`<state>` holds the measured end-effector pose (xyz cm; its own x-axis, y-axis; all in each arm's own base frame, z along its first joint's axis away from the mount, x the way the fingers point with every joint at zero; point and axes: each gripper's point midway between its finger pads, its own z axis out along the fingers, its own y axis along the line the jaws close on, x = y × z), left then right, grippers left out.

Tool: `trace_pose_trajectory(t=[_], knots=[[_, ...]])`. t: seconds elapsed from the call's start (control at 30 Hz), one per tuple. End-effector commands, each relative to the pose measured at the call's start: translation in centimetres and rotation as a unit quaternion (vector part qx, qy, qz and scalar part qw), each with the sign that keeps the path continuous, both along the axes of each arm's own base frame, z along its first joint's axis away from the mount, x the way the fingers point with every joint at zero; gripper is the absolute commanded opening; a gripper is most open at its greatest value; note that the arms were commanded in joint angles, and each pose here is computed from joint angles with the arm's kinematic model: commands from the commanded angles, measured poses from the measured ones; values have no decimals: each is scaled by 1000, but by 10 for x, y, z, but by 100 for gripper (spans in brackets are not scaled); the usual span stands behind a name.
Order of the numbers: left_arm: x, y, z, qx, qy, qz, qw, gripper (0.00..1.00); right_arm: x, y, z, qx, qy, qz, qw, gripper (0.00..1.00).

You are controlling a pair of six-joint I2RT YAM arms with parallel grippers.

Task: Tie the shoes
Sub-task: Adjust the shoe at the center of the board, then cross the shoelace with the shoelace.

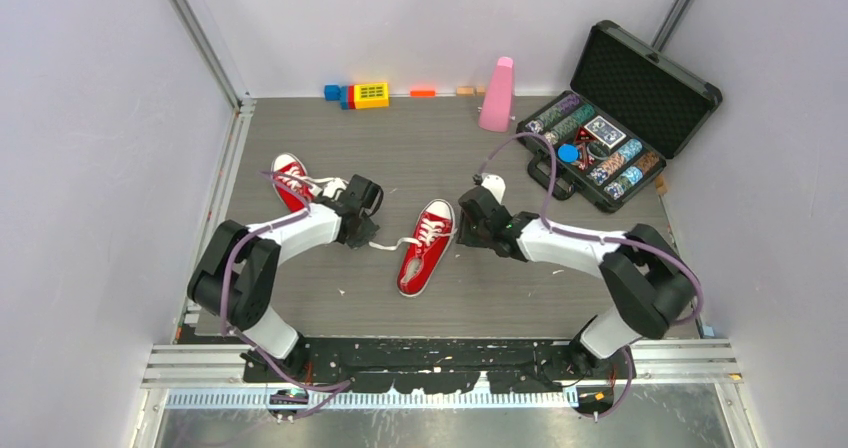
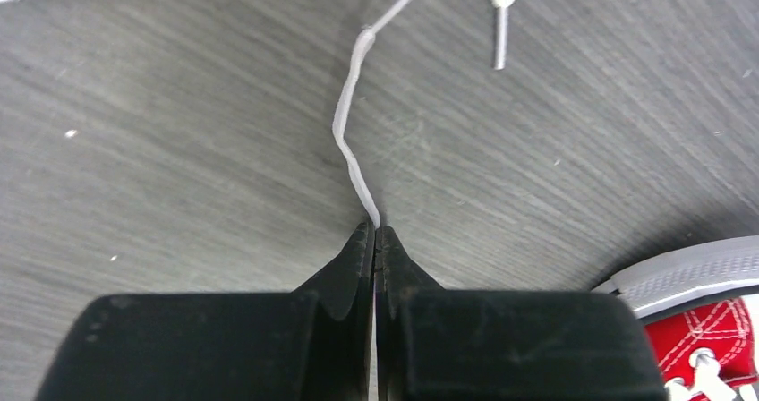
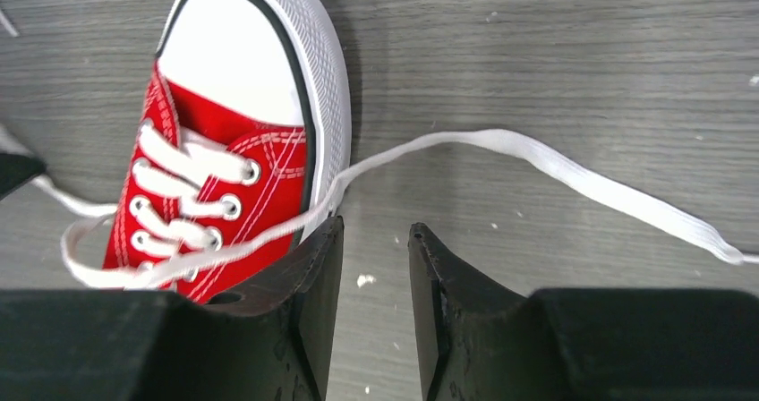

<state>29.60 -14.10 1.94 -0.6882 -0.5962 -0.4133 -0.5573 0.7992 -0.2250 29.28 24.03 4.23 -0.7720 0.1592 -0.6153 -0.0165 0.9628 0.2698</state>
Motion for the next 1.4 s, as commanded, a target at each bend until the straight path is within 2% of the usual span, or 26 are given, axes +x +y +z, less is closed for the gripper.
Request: trace_pose_trajectory(t=[0.0, 0.1, 0.23, 0.47, 0.53, 0.63, 0.87, 1.17, 1.23, 1.37], knots=[[16, 2, -3, 23, -28, -43, 998, 0, -2, -14, 28, 14, -39, -4, 999, 40], [27, -5, 19, 23, -78, -100, 992, 0, -8, -29, 32, 17, -40, -12, 999, 41], [32, -20, 52, 10, -134, -193, 972, 0, -3, -42, 29, 19, -28, -24, 999, 40], [20, -58, 87, -55, -182, -323, 927, 0, 17, -25, 22, 11, -1, -6, 1000, 37], [16, -75, 97, -86, -207, -365, 904, 0, 21, -16, 15, 14, 14, -2, 1000, 36], [14, -84, 107, -101, -226, -394, 885, 0, 25, -1, 10, 31, 34, 6, 999, 35], [9, -85, 128, -94, -258, -420, 865, 0, 37, 21, 0, 54, 50, 17, 997, 35], [1, -82, 145, -93, -271, -428, 857, 0, 45, 24, 12, 58, 32, 21, 998, 37], [3, -78, 146, -81, -270, -426, 860, 0, 45, 16, 20, 44, 22, 13, 999, 39], [3, -74, 155, -68, -275, -428, 858, 0, 39, -11, 30, 5, 9, -19, 1000, 52]])
